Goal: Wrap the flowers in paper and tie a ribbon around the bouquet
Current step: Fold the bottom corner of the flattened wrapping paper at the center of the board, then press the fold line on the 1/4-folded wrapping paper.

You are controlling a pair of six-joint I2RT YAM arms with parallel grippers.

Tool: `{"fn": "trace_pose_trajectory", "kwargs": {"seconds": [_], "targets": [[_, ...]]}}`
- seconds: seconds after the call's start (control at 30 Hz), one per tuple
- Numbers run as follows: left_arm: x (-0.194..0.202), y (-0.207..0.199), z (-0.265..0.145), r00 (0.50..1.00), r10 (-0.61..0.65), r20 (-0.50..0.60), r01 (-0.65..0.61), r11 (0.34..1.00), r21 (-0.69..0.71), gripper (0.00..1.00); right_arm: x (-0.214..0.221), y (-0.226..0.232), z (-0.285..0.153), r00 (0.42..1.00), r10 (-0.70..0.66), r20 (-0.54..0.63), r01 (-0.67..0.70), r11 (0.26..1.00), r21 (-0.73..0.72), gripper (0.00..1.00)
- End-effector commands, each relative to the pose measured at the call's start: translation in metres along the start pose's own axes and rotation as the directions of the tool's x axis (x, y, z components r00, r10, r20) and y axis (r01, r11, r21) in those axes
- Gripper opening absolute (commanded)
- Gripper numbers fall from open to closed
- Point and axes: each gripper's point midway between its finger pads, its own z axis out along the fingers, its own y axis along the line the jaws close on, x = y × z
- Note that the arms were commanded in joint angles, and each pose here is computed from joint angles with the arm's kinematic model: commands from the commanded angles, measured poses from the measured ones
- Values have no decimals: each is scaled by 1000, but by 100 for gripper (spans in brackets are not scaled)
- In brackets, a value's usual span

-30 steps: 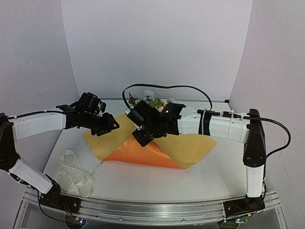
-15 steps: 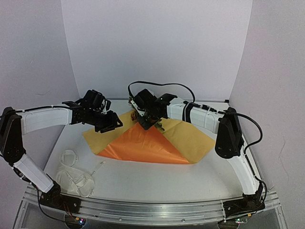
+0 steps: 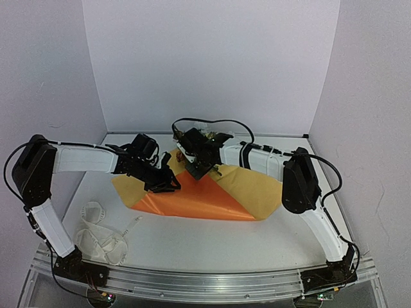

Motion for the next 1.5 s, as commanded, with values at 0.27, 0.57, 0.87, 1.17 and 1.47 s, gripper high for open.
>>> {"fn": "trace_pose_trajectory", "kwargs": {"seconds": [0.27,0.57,0.87,1.17,1.47], "targets": [[3,-7,32,997,14,-71,-9,997,75,29,-10,-21,6,998,52,36,-55,995,80,2],[2,36,54,993,-98,-58,92,991,-101,26,-29,-37,-41,986,135,100,-140,989,44,51],[-5,46,41,992,-120,30,123,979,-163,27,11,-12,-122,898,436,-57,-437,867,-239,55],[1,50,35,990,-130,46,136,977,-165,26,85,66,-150,834,483,-266,-550,769,-327,42],[11,56,29,988,-143,62,152,975,-163,26,117,123,-142,820,448,-357,-563,746,-356,24]]}}
